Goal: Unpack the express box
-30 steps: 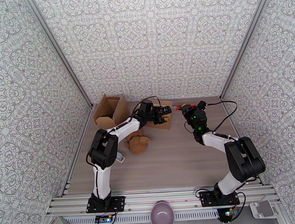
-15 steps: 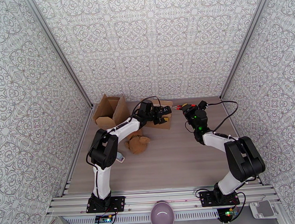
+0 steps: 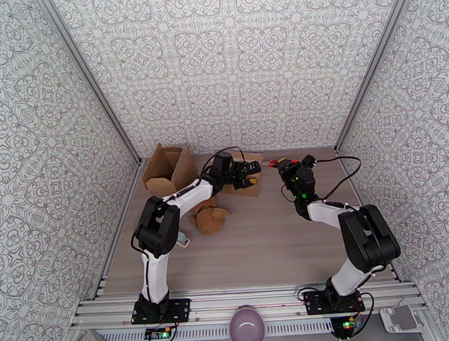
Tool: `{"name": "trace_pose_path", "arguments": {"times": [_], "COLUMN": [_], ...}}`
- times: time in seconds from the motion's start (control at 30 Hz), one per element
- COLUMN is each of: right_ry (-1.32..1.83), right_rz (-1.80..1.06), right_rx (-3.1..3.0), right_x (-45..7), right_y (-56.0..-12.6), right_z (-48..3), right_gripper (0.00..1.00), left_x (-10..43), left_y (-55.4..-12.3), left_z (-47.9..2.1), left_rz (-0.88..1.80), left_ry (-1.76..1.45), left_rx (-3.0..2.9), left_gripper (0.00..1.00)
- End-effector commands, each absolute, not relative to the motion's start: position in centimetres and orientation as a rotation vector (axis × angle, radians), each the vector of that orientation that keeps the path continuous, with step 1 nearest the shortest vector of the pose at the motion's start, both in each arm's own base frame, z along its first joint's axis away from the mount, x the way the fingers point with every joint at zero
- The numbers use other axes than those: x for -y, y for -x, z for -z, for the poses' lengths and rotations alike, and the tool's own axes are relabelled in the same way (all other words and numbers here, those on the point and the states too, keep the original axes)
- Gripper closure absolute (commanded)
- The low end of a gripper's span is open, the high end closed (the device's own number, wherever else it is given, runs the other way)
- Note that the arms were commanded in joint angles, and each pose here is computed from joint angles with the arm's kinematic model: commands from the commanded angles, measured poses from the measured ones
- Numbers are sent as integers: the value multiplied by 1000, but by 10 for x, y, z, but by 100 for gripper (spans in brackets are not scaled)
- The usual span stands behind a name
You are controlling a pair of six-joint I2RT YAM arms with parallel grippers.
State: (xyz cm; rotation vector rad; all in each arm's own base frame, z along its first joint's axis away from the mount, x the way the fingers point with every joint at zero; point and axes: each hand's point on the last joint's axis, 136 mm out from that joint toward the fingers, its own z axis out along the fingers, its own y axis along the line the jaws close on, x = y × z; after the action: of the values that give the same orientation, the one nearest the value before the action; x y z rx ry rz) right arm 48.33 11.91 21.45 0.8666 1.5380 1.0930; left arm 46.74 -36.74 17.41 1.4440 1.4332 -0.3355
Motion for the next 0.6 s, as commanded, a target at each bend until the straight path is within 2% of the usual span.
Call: {"name": "trace_pose_path", "arguments": {"times": [0.0, 0.57], "right_ry": [-911, -1021], "right_rz": [-1160, -1264], "right_rx": [-1563, -1673], "right_x": [-126, -145], "right_y": [-477, -457], "right_z": [-202, -180], "right_gripper": [100, 100], "left_x": [371, 373], "left_y": [-470, -495], "left_z": [-169, -173], "left_rz": [316, 188], "left_ry": [-1429, -1337], "left_rx": [-1466, -1501], "left_gripper": [46, 48]}}
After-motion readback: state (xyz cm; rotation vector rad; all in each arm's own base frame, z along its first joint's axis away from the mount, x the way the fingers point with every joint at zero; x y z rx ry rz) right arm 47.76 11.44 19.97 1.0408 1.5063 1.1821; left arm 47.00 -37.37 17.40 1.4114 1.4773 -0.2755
